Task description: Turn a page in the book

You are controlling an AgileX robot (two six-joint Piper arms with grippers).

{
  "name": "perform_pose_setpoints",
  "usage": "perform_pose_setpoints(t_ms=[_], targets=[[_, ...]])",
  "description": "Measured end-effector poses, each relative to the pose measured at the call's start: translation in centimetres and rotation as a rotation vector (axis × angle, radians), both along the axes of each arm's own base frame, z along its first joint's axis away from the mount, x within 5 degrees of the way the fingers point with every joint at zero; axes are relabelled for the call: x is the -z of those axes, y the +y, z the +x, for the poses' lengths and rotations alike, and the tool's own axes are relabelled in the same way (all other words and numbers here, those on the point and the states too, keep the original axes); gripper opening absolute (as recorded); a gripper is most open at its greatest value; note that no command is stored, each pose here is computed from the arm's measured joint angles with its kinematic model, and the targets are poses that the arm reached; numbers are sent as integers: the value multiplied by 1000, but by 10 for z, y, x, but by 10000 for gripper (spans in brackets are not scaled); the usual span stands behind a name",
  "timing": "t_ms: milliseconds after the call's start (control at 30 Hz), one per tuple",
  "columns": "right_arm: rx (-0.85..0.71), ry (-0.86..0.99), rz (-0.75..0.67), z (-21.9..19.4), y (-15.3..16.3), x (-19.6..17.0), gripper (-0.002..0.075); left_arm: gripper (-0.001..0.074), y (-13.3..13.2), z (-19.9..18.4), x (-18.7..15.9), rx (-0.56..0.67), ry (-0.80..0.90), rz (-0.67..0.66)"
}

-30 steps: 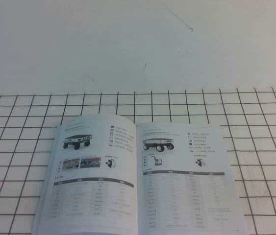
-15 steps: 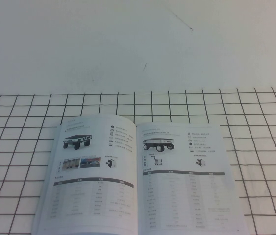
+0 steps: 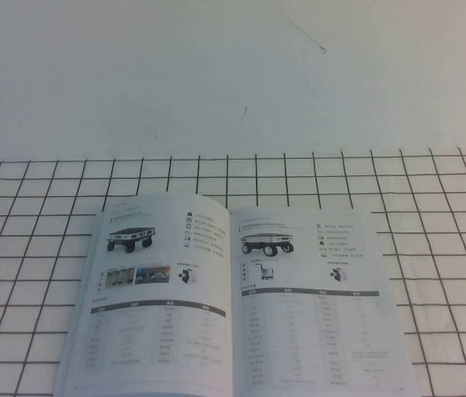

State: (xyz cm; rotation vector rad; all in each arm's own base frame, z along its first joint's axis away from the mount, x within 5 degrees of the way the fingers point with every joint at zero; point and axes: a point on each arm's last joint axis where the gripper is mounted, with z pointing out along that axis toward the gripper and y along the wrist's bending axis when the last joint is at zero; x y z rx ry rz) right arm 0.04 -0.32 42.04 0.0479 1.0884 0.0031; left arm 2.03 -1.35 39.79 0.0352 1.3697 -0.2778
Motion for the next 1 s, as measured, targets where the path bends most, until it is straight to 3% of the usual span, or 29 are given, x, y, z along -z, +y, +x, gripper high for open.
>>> perform_pose_setpoints(t_ms=[167,367,500,700,867,1000], targets=[[80,391,11,41,-7,-12,-2,-3,-7,36,-15,54,251,126],[149,836,-87,77,-13,14,-2,-3,-18,88,16,152,686,150],[105,954,-95,80,-9,27,-2,-4,-24,111,34,178,863,114],[-78,1088,42,87,7,65,-2,-3,-36,136,48,249,988,-2],[-181,1197,95,93,16,100,-2,-3,-46,155,55,309,1032,-132],[-262,1234,109,96,23,109,-2,-3,-56,172,65,421,1036,-101]])
